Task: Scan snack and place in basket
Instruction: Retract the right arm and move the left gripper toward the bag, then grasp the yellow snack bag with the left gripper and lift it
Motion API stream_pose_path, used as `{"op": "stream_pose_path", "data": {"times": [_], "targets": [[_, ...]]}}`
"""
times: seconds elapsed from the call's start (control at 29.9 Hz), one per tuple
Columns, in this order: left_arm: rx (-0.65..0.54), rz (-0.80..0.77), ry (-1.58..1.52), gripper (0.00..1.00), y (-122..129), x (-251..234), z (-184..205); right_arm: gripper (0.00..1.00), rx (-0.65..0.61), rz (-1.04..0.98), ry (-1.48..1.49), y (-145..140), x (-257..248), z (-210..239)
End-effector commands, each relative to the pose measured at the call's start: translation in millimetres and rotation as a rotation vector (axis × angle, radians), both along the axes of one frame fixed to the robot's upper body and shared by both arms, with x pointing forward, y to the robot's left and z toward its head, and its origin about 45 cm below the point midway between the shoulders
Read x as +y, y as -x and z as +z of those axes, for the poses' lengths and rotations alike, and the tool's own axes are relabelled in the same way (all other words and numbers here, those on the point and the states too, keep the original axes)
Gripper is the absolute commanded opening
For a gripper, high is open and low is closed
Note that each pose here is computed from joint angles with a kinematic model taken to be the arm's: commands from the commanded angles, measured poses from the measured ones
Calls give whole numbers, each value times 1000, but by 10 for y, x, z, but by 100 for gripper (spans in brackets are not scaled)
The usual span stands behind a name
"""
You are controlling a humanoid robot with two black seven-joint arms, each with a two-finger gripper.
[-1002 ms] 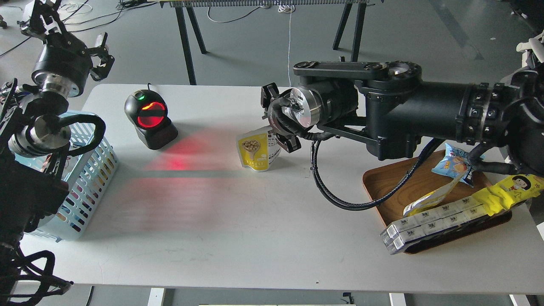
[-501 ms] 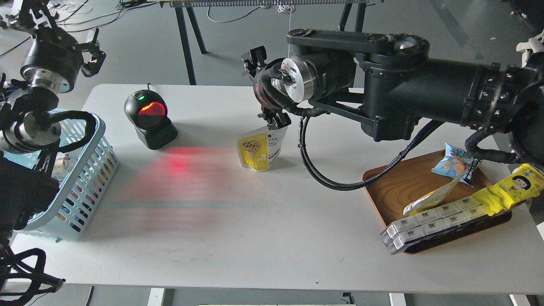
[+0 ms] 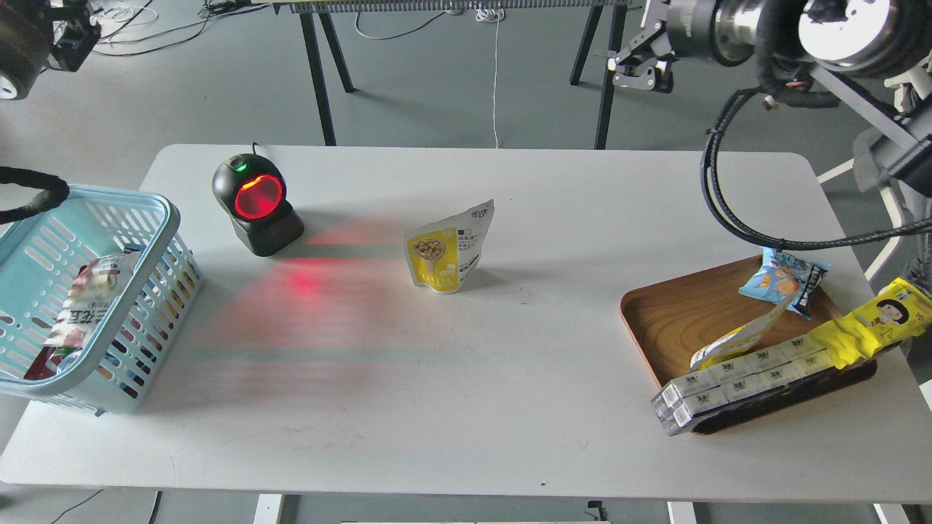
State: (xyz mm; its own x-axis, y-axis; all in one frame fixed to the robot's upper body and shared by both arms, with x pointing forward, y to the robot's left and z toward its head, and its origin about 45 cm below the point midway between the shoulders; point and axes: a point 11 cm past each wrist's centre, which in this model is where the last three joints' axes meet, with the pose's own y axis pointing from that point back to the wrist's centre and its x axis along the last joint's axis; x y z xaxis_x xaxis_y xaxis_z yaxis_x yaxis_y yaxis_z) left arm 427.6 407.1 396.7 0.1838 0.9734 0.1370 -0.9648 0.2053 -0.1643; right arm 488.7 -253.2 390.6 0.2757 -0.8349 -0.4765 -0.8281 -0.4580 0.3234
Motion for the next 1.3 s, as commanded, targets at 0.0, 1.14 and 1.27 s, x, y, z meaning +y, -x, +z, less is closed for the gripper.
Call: {"op": "stream_pose_path", "data": {"times": [0.0,1.14,1.27], "targets": [[16,-74,-324,100,214,-143,63,92,-73,-52,-164,96,-654,-334],[-325,-622,-1608,100,760,-2719,-1052,93,-175,-320,-554,802,-1948,-1237],[-286,-647,-1575,100,742,-2811,-1216,93,-166,-316,-550,803,-1926,-1266]]}}
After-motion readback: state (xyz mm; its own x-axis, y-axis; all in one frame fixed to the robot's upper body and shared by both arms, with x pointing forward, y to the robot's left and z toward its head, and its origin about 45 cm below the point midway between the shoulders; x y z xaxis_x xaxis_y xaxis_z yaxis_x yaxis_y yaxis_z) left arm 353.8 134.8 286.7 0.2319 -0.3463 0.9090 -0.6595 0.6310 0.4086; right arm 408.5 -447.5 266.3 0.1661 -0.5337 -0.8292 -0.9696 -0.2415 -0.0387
